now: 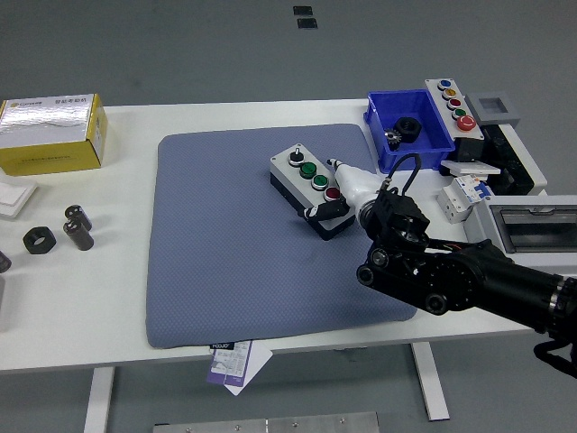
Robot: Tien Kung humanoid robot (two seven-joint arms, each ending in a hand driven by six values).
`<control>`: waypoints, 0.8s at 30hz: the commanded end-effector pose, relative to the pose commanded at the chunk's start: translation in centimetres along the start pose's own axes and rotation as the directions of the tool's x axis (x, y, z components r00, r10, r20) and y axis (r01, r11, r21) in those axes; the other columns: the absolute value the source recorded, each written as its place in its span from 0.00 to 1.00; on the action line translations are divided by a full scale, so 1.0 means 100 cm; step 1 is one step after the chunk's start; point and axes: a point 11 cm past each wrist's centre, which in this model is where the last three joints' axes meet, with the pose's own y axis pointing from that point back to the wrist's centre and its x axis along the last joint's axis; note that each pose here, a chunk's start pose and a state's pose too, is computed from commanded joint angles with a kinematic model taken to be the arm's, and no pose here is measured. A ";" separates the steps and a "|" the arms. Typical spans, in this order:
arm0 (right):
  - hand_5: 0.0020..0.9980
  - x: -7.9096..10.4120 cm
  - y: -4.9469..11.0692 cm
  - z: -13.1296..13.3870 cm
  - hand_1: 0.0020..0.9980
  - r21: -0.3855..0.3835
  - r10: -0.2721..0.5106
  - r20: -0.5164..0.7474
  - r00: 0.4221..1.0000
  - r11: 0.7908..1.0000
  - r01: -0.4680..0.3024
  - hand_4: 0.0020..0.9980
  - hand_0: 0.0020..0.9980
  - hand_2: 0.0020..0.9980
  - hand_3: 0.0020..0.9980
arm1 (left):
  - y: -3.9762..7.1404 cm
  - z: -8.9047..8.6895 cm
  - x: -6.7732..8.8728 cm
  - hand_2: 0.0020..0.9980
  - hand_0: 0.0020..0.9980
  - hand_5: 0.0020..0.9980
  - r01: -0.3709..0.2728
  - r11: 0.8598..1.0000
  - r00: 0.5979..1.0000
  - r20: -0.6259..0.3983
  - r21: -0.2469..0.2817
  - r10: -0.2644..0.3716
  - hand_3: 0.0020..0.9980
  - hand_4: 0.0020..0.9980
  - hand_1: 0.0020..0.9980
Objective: Pick up the button,place it on the desk,press the button,press the button
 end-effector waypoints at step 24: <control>0.00 0.043 0.036 -0.013 0.45 0.318 0.116 0.007 0.993 0.942 -0.112 0.39 0.35 0.43 0.46 | -0.001 -0.007 -0.006 0.50 0.63 0.16 0.010 1.000 1.000 -0.005 0.002 -0.010 0.60 0.68 0.51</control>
